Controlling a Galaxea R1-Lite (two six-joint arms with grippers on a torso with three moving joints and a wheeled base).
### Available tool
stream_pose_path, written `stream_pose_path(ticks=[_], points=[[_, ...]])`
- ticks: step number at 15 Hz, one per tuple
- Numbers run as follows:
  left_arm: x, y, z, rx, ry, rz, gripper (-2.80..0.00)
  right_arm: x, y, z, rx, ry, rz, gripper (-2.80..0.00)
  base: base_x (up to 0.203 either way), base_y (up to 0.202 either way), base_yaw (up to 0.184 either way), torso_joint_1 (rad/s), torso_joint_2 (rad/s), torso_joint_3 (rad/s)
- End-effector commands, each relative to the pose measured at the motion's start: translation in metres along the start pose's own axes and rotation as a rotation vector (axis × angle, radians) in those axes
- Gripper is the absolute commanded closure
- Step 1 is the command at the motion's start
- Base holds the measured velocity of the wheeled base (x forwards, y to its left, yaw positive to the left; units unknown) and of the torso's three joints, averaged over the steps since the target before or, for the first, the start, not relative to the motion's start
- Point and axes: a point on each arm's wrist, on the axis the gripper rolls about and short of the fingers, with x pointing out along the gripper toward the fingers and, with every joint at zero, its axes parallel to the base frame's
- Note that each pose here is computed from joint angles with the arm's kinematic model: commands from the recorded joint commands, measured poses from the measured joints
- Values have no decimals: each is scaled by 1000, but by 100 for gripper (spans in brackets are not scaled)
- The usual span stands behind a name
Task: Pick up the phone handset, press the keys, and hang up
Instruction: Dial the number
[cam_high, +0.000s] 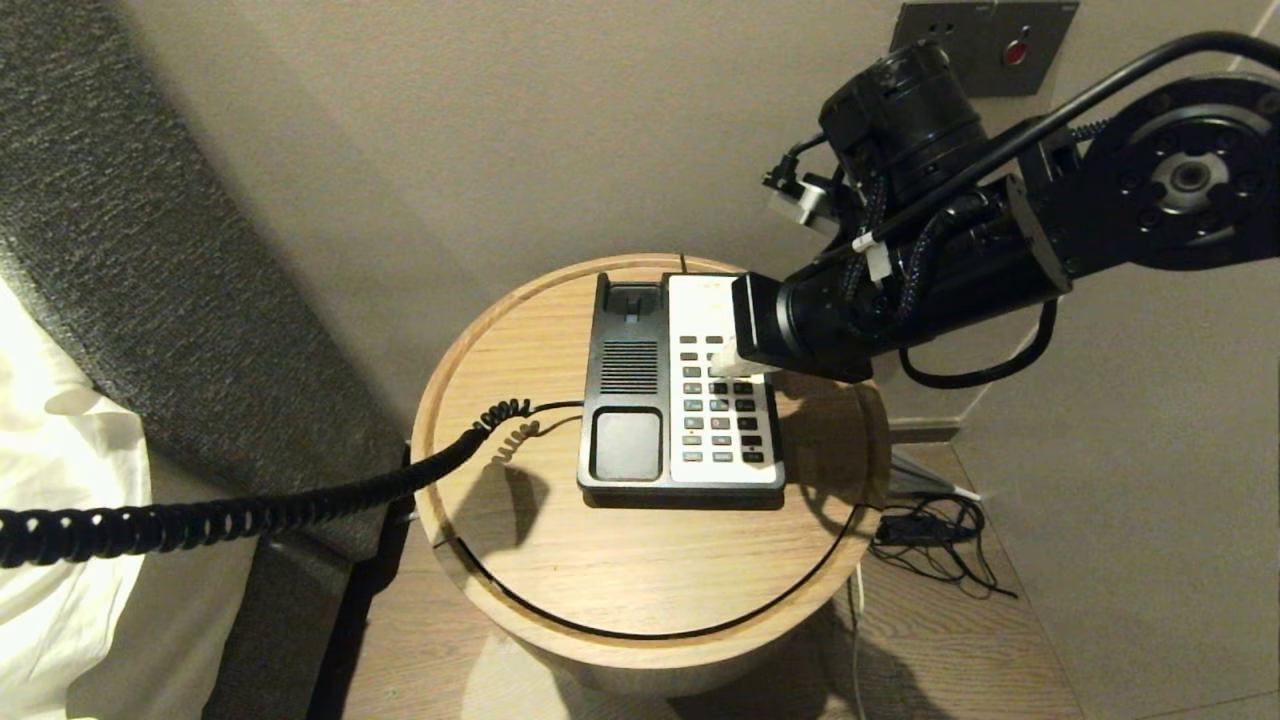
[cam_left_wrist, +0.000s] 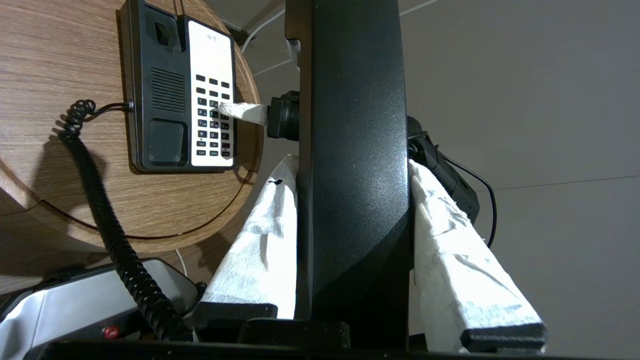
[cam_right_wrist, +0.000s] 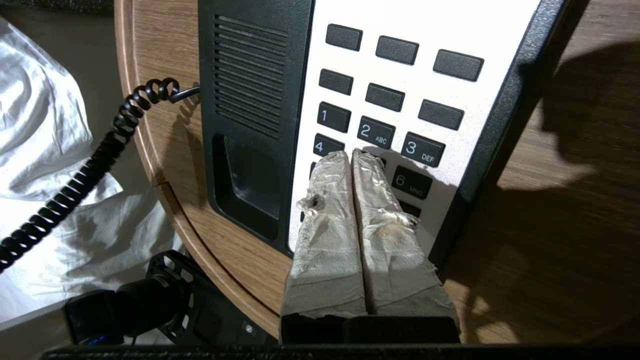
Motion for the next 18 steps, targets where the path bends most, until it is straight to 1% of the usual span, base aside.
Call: stream_pose_path(ticks=[1,3,6,10,18], points=[[0,0,0,-6,3,2,0,-7,0,-2,3,4,1,0,0,0,0,0,0,0],[0,0,0,-6,3,2,0,-3,-1,-5,7,30,-14,0,0,0,0,0,0,0],[0,0,0,-6,3,2,0,3,-2,-6,9,43,-20,0,0,0,0,0,0,0],[-1,0,0,-5,2,1,0,10,-2,-4,8,39,-18,0,0,0,0,0,0,0],[-1,0,0,-5,1,0,0,18,-6,-7,1,64,-37,0,0,0,0,0,0,0]])
